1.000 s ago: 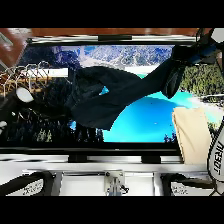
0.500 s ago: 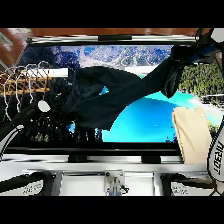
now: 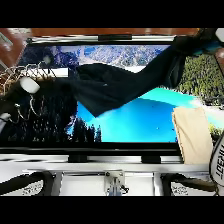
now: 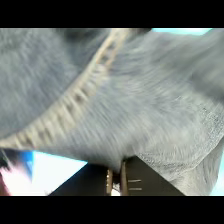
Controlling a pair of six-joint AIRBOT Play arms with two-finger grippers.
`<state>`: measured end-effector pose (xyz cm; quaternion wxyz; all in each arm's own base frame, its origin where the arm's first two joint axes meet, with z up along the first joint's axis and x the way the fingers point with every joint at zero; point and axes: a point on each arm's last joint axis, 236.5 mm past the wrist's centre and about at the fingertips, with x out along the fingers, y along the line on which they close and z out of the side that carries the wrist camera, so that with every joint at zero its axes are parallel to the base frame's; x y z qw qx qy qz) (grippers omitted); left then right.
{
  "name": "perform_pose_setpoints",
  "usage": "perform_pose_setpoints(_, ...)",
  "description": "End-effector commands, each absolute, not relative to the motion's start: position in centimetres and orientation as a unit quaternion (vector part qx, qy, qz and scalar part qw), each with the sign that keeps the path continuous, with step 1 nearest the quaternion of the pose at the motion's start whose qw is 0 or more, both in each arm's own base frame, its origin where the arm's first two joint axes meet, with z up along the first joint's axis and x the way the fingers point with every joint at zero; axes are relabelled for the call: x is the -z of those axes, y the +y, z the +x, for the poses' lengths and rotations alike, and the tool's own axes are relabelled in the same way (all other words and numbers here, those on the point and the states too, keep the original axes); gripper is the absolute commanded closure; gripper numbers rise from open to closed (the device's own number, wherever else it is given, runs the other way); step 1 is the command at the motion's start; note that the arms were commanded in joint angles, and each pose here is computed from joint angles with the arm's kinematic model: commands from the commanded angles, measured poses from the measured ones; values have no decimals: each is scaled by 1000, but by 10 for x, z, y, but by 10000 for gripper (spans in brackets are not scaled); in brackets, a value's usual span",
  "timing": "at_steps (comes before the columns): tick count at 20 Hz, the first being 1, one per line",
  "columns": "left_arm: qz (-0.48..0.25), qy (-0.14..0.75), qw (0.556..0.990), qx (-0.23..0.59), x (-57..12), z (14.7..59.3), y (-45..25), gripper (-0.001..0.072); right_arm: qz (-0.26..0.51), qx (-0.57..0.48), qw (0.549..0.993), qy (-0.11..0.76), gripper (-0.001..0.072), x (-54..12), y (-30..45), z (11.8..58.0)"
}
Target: Fold the shirts.
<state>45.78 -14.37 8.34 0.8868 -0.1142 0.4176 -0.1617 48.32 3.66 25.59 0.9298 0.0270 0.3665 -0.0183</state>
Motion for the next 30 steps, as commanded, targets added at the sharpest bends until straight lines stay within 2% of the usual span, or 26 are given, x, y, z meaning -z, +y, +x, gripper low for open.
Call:
perform_pose_setpoints(1, 5, 246, 959, 142, -276, 469, -109, 625, 40, 1, 976, 216, 618, -347, 38, 483)
perform_pose_setpoints(4, 35, 77, 989, 125, -457, 411, -88, 625, 58, -12, 996, 72, 618, -450, 33, 429)
perform_pose_setpoints(5, 39, 35, 991, 125, -497, 384, -84, 625, 68, -15, 997, 36, 618, -478, 30, 402)
perform_pose_setpoints(7, 40, 10, 991, 126, -521, 347, -79, 625, 82, -16, 996, 5, 618, -506, 23, 354)
perform_pose_setpoints(9, 44, 57, 989, 128, -491, 338, -77, 625, 101, -10, 994, 40, 618, -496, 18, 321)
perform_pose_setpoints(11, 49, 127, 982, 131, -441, 348, -79, 625, 105, -6, 983, 150, 618, -446, 21, 305)
perform_pose_setpoints(14, 58, 278, 948, 144, -341, 365, -86, 625, 72, 9, 922, 379, 618, -334, 24, 287)
perform_pose_setpoints(17, 57, 430, 887, 161, -230, 354, -93, 625, 36, 17, 865, 500, 617, -243, 24, 291)
perform_pose_setpoints(20, 69, 559, 805, 188, -119, 320, -95, 626, 28, 15, 848, 529, 618, -157, 29, 324)
perform_pose_setpoints(24, 50, 621, 755, 205, -35, 306, -104, 626, 6, 41, 835, 548, 618, -87, 19, 358)
perform_pose_setpoints(26, 49, 623, 753, 206, -28, 319, -107, 626, -6, 63, 851, 522, 618, -81, 9, 384)
perform_pose_setpoints(30, 50, 566, 798, 201, -44, 376, -115, 626, 0, 125, 882, 455, 618, -89, -16, 421)
